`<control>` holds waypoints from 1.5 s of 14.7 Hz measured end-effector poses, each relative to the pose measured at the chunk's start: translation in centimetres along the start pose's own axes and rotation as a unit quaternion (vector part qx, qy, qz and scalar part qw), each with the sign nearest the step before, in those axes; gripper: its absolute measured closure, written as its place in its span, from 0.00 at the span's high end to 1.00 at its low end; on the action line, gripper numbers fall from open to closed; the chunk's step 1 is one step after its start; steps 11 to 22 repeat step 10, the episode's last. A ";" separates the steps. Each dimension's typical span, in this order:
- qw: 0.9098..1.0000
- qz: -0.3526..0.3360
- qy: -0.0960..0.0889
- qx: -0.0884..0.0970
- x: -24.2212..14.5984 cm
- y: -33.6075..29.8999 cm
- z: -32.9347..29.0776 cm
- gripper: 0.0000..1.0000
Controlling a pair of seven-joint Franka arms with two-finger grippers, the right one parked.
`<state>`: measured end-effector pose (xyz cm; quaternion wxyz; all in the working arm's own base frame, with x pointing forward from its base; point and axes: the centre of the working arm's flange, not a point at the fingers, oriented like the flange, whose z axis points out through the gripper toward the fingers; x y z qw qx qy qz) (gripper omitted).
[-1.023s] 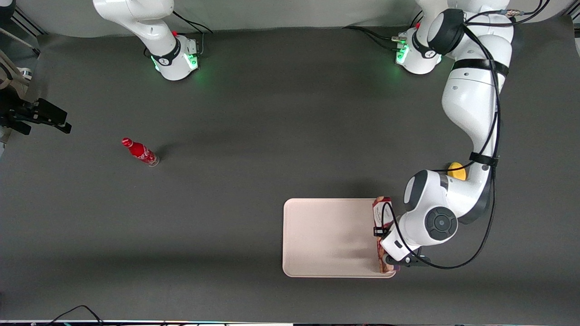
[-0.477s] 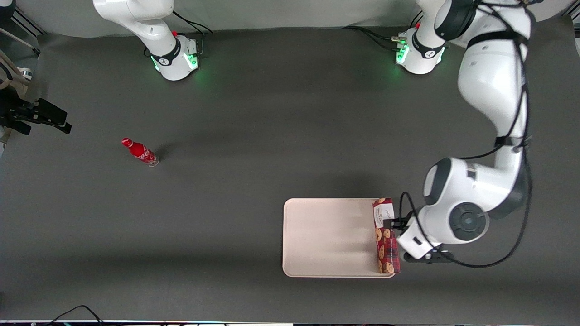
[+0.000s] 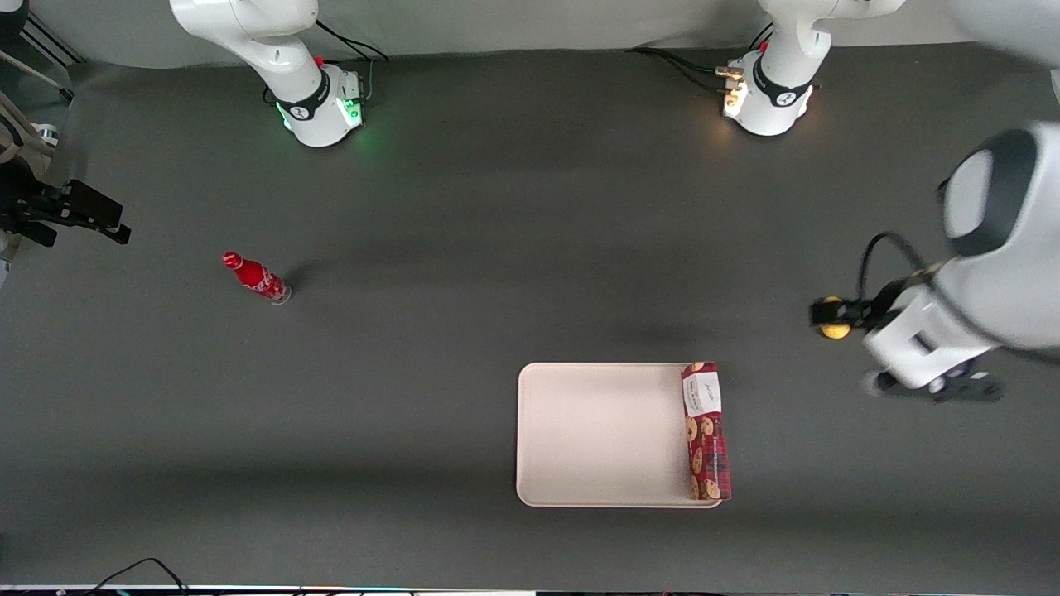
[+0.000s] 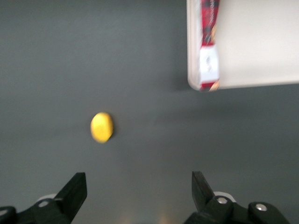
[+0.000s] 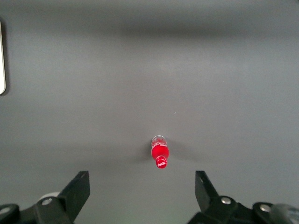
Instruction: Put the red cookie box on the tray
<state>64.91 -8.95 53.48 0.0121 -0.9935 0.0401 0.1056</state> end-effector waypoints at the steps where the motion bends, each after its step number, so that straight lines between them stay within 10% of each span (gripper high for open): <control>1: 1.000 0.007 -0.001 0.001 -2.2 -1.7 -1.1 1.00; 9: 0.999 0.013 0.048 -0.009 -17.4 -6.3 0.1 1.00; 22: 0.998 0.019 0.054 -0.008 -17.7 -6.1 0.0 1.00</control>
